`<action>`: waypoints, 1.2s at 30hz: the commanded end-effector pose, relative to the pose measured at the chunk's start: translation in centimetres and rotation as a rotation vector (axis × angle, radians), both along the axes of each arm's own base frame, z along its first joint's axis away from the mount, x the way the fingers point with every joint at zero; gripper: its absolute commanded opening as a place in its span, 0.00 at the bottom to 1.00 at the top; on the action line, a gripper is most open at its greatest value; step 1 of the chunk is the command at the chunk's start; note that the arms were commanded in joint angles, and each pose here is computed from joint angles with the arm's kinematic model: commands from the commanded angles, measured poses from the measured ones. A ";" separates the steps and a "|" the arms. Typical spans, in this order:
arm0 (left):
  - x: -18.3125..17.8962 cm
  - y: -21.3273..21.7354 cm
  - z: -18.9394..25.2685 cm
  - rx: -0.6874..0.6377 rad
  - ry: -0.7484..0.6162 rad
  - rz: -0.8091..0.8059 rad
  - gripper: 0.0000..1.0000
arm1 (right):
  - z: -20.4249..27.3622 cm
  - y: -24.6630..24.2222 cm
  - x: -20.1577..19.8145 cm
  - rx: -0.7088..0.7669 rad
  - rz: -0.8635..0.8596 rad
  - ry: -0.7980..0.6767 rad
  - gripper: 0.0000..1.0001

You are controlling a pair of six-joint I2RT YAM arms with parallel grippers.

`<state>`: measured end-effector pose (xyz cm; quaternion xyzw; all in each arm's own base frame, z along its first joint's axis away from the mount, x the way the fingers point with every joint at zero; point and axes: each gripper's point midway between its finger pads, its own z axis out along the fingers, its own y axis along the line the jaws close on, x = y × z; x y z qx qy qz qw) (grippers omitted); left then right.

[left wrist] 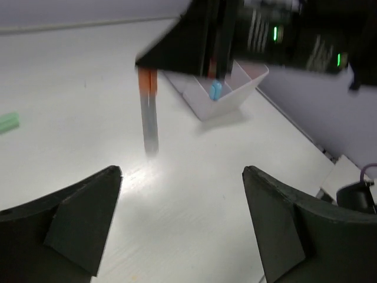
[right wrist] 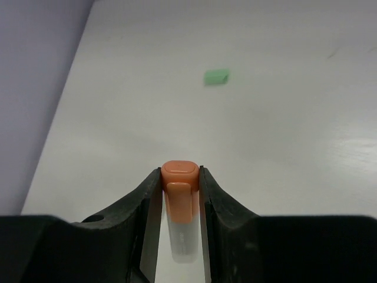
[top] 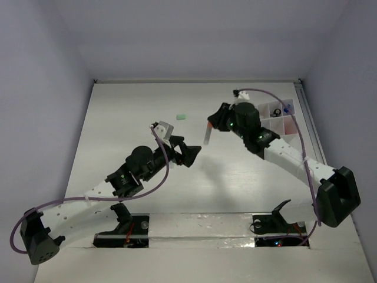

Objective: Sort the stationery into containers
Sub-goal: Close the pen cap on the pen, then place the pen in the storage box.

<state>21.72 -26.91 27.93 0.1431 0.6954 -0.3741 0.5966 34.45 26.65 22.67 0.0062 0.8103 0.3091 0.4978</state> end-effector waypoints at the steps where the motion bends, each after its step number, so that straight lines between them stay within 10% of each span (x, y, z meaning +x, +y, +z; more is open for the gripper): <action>1: -1.6 -0.2 -0.8 -0.050 0.002 -0.075 0.83 | 4.4 -6.9 5.6 -0.064 -0.199 -0.103 0.00; 15: -1.8 2.4 -4.1 -0.032 -0.056 -0.006 0.99 | 5.7 -28.1 7.3 -0.504 -0.881 -0.116 0.00; 36: -2.0 3.1 -4.7 -0.053 -0.049 0.010 0.99 | -0.7 -26.2 10.3 -0.591 -0.728 -0.145 0.00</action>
